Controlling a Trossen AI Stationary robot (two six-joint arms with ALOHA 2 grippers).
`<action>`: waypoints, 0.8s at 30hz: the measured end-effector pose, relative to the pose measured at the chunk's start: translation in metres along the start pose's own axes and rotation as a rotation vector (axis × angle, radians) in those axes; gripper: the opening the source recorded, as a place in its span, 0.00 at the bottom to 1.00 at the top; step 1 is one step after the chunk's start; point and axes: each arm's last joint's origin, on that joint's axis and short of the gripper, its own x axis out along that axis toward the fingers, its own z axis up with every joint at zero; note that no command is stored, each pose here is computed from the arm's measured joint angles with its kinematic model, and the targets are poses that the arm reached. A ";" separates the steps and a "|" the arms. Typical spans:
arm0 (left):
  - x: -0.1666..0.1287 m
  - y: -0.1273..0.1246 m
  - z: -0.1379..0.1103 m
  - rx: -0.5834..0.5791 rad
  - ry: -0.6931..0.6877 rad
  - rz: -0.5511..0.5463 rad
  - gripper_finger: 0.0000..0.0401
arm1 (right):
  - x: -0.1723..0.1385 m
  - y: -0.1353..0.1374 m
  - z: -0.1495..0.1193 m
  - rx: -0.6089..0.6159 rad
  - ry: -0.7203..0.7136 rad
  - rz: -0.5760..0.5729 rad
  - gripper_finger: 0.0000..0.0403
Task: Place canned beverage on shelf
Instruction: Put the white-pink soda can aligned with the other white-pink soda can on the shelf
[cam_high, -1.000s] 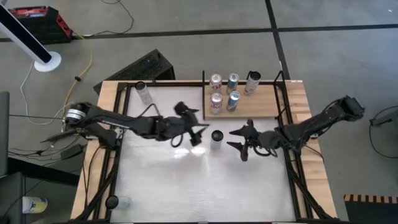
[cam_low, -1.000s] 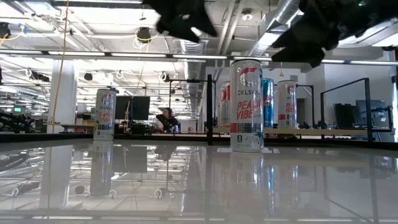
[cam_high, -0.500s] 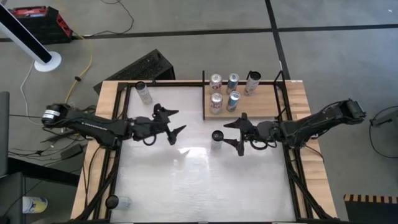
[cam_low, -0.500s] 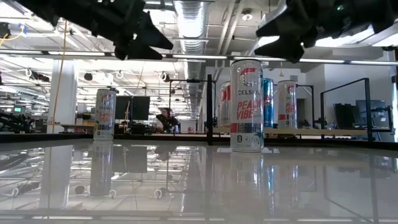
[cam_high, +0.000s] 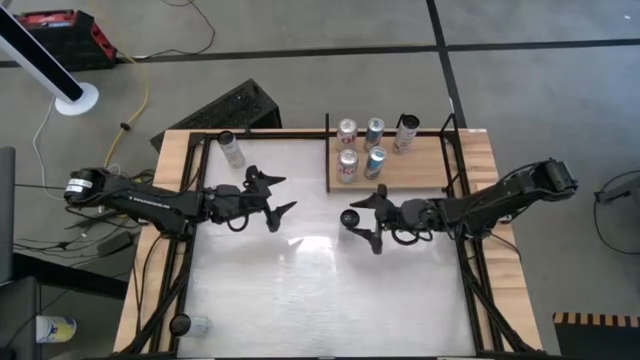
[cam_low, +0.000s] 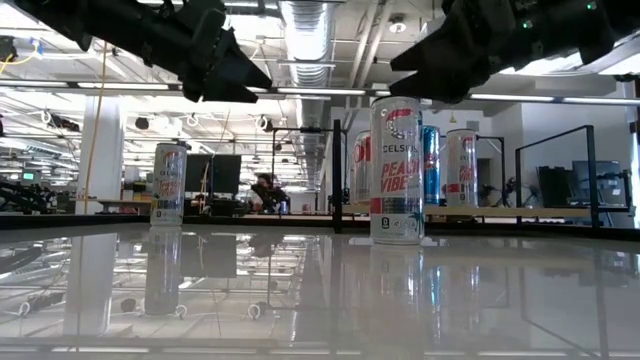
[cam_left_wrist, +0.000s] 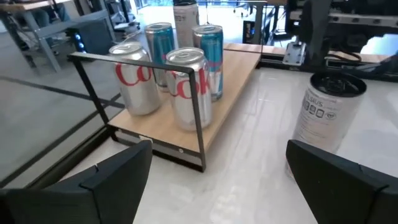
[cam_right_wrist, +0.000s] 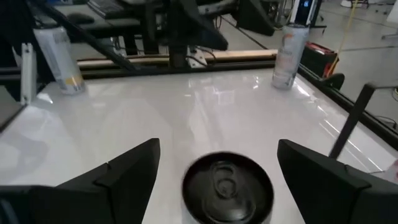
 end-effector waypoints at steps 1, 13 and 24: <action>0.000 0.000 0.000 0.000 0.000 0.001 0.89 | 0.000 0.001 0.000 0.007 -0.004 0.003 0.87; 0.001 0.002 0.000 -0.029 0.000 0.009 0.89 | 0.021 0.003 -0.017 -0.003 0.053 -0.032 0.87; 0.001 0.002 0.000 -0.038 0.004 0.009 0.89 | 0.025 0.006 -0.018 -0.028 0.020 -0.023 0.87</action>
